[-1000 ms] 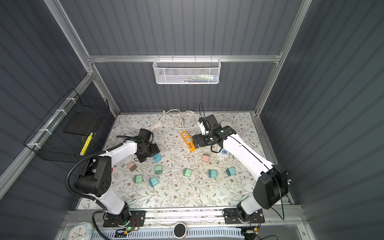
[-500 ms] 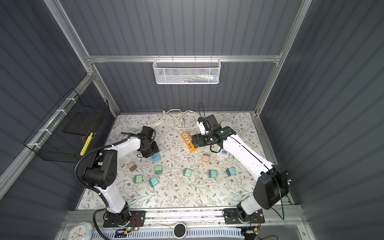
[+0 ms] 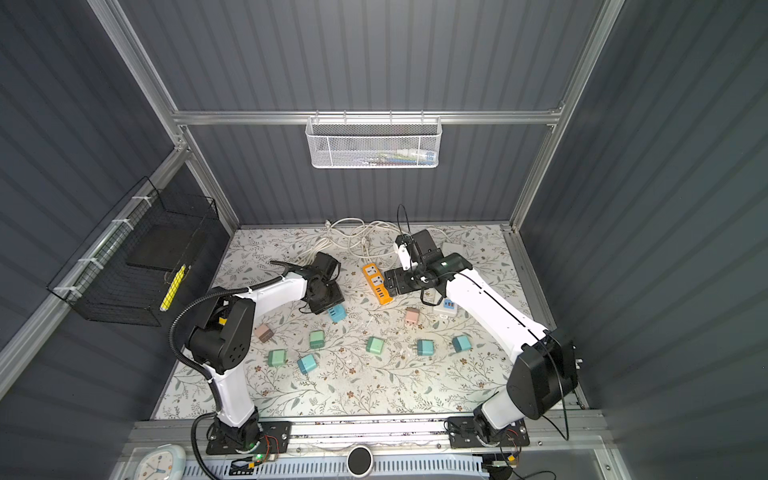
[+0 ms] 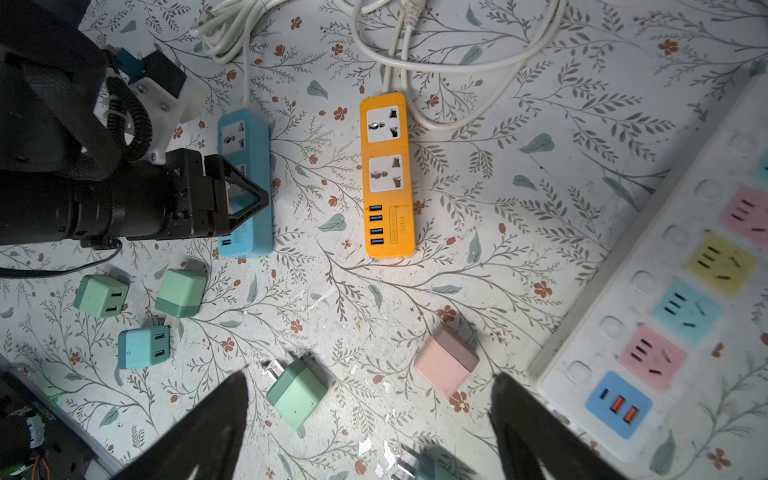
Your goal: Insert the plug
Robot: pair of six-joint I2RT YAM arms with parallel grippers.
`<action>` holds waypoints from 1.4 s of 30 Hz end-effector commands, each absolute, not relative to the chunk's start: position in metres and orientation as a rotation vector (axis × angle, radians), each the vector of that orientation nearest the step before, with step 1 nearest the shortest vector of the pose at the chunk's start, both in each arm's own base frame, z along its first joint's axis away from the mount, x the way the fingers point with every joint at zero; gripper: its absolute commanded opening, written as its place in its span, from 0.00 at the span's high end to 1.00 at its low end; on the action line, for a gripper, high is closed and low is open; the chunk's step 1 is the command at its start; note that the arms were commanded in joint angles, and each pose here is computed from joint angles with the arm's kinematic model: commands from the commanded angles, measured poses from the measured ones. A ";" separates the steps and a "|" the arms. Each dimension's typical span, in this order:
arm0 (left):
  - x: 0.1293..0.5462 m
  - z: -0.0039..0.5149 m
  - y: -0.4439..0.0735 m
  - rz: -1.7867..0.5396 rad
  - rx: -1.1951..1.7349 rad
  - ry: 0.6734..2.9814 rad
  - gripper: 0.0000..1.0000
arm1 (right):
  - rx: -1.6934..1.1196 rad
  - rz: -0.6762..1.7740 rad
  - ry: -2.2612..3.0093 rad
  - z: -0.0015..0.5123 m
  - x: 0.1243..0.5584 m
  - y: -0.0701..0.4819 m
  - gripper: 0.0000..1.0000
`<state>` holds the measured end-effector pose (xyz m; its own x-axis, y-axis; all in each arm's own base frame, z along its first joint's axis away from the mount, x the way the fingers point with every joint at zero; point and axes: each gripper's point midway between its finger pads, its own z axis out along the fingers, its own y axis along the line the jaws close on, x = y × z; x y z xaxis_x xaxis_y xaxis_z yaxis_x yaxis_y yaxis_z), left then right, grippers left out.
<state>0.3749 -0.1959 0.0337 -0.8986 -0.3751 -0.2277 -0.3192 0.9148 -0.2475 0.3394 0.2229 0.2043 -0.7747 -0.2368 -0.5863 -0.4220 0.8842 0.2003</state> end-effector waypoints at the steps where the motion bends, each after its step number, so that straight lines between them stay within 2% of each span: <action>1: 0.380 0.042 -0.198 -0.287 -0.490 2.809 0.30 | -0.462 0.420 2.463 0.212 0.333 0.216 0.08; 3: 0.384 0.061 -0.208 -0.354 -0.399 2.801 0.26 | -0.465 0.398 2.462 0.215 0.332 0.212 0.07; 5: 0.388 0.091 -0.212 -0.383 -0.291 2.768 0.15 | -0.454 0.367 2.459 0.220 0.332 0.207 0.07; 8: 0.392 0.141 -0.212 -0.406 -0.172 2.671 0.13 | -0.442 0.340 2.447 0.226 0.332 0.202 0.07; 11: 0.382 0.161 -0.203 -0.398 -0.107 2.625 0.14 | -0.356 0.263 2.441 0.224 0.339 0.189 0.09; 14: 0.356 0.152 -0.190 -0.402 -0.127 2.627 0.22 | -0.365 0.270 2.453 0.210 0.336 0.190 0.11; 17: 0.327 0.137 -0.173 -0.377 -0.226 2.685 0.24 | -0.302 0.252 2.482 0.197 0.335 0.185 0.11; 20: 0.297 0.122 -0.155 -0.225 -0.213 2.809 0.32 | -0.291 0.274 2.506 0.190 0.332 0.187 0.12; 22: 0.289 0.119 -0.142 -0.099 -0.195 2.802 0.33 | -0.280 0.289 2.494 0.187 0.334 0.188 0.12; 27: 0.271 0.110 -0.146 -0.103 -0.189 2.882 0.32 | -0.329 0.316 2.518 0.180 0.341 0.200 0.11; 35: 0.229 0.068 -0.155 0.039 -0.115 3.040 0.31 | -0.281 0.386 2.514 0.176 0.342 0.207 0.12; 42: 0.228 0.048 -0.153 0.081 -0.111 3.047 0.37 | -0.260 0.376 2.549 0.165 0.336 0.203 0.14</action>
<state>0.2284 -0.1567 0.0522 -0.9943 -0.0503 -0.0938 -0.0536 0.9980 0.0334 0.3391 0.2044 0.1654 -0.8258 -0.1245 -0.5501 -0.2731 0.9416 0.1969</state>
